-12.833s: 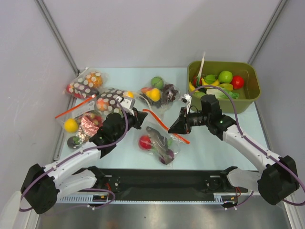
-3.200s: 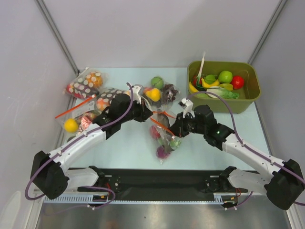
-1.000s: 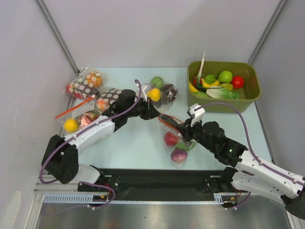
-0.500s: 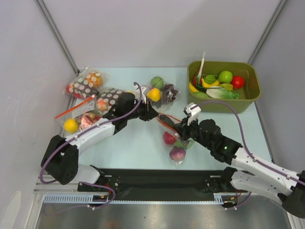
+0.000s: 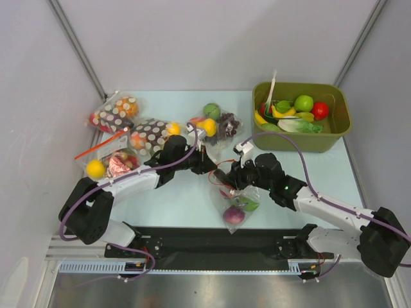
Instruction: Open the zip-top bag and remove the fake food
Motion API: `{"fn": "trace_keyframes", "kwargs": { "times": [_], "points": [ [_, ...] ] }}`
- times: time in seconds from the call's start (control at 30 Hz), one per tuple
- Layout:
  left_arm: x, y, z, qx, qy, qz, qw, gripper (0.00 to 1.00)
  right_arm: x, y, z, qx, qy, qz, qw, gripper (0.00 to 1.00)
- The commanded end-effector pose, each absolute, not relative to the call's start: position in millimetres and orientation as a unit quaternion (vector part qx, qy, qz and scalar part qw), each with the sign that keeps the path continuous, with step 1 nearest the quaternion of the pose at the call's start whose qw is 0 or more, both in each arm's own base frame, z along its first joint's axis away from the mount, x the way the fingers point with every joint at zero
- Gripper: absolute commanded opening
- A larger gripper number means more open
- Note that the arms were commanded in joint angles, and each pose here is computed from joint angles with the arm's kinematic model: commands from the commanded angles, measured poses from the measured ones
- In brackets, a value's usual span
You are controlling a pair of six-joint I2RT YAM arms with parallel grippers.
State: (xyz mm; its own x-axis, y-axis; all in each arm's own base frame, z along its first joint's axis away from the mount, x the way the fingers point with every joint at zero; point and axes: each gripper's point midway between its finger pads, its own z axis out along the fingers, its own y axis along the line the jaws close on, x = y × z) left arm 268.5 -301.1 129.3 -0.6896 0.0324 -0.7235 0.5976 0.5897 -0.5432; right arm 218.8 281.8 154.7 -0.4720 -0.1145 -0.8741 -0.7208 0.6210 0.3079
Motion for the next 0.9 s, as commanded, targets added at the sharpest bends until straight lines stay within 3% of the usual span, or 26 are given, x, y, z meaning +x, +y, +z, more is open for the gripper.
{"fn": "trace_keyframes", "kwargs": {
  "times": [0.0, 0.87],
  "points": [
    [254.3, -316.1, 142.1, 0.218, 0.796, -0.451, 0.34, 0.0, 229.5, 293.3, 173.1, -0.27, 0.759, 0.373, 0.461, 0.29],
    [252.4, -312.5, 147.7, 0.229, 0.793, -0.444, 0.349, 0.0, 240.7, 303.4, 125.8, -0.287, 0.812, 0.337, 0.382, 0.52]
  ]
}}
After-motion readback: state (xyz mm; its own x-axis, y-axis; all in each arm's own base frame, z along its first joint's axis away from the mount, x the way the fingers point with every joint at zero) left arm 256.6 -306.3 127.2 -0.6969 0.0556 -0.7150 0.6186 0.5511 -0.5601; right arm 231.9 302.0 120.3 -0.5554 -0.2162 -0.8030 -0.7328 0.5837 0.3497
